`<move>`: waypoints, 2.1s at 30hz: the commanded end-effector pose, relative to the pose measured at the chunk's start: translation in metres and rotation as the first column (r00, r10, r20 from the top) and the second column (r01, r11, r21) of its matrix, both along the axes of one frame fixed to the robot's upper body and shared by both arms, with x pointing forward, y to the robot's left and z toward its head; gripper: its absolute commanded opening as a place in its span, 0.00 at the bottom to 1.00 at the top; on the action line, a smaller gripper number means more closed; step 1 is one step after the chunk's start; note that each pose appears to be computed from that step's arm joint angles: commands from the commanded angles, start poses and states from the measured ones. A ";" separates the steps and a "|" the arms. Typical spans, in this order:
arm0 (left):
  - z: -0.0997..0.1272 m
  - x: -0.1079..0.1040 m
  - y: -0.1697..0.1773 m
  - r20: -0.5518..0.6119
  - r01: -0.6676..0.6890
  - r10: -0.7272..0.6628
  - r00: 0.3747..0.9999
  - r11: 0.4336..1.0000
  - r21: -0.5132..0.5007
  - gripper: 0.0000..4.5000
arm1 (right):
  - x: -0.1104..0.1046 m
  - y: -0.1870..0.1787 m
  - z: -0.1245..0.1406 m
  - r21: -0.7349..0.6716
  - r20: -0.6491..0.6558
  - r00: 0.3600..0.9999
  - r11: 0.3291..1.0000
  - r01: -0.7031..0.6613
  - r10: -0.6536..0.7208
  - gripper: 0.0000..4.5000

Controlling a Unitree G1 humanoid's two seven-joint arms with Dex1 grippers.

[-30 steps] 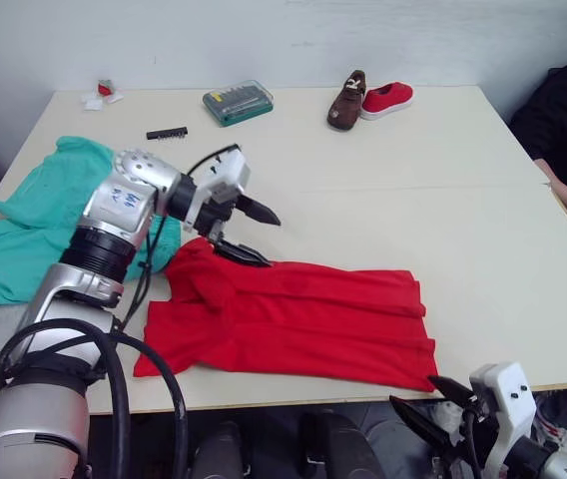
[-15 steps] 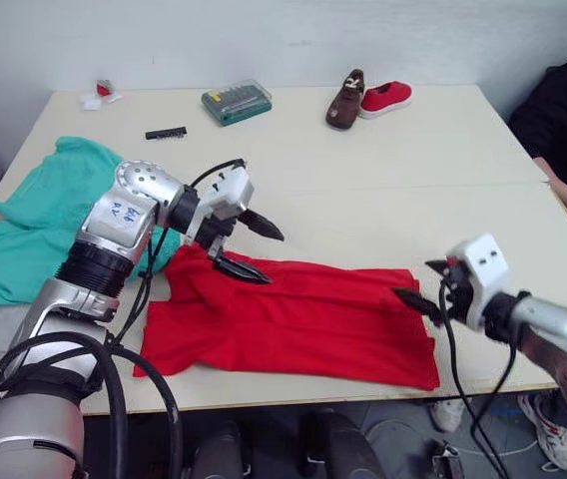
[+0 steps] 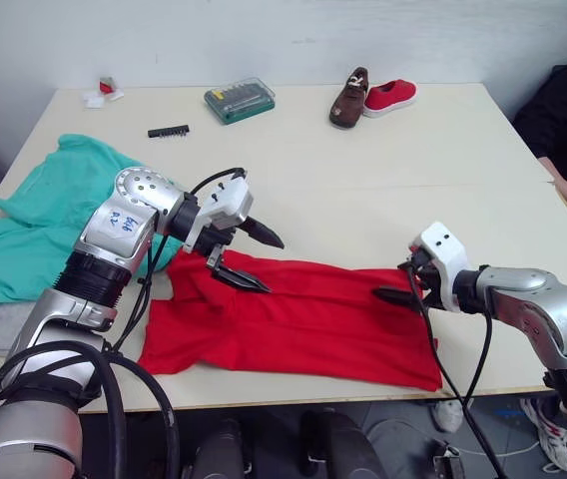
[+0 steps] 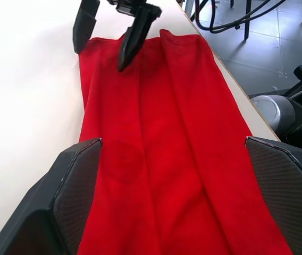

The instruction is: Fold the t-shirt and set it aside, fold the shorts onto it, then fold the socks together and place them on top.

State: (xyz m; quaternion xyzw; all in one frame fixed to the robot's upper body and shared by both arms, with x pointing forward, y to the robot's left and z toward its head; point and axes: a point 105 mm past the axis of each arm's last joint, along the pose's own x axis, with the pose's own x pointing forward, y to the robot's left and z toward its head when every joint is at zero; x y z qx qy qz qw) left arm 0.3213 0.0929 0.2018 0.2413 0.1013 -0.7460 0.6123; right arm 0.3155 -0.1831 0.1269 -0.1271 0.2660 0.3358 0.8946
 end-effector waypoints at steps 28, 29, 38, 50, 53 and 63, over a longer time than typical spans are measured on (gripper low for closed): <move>0.001 0.011 0.010 0.101 -0.027 0.023 0.995 0.999 0.037 1.00 | 0.065 -0.018 0.024 -0.280 0.192 0.973 0.958 -0.067 0.125 0.01; 0.001 0.013 0.010 0.107 -0.038 0.034 0.994 0.999 0.034 1.00 | 0.074 -0.017 0.027 -0.282 0.203 0.971 0.957 -0.062 0.123 0.01; 0.002 0.026 0.012 0.137 -0.116 0.113 0.984 0.993 0.014 1.00 | 0.134 -0.002 0.051 -0.350 0.328 0.931 0.936 -0.040 0.162 0.01; 0.010 0.049 0.019 0.149 -0.251 0.260 0.954 0.965 -0.077 1.00 | 0.141 -0.009 0.066 -0.312 0.432 0.891 0.950 0.000 0.141 0.09; 0.009 0.053 0.018 0.152 -0.260 0.271 0.950 0.961 -0.088 1.00 | 0.136 -0.014 0.081 -0.258 0.475 0.872 0.966 0.004 0.123 0.28; 0.004 0.081 0.005 0.137 -0.344 0.350 0.927 0.937 -0.067 1.00 | 0.025 -0.046 0.094 0.073 0.450 0.862 0.972 0.225 -0.234 0.99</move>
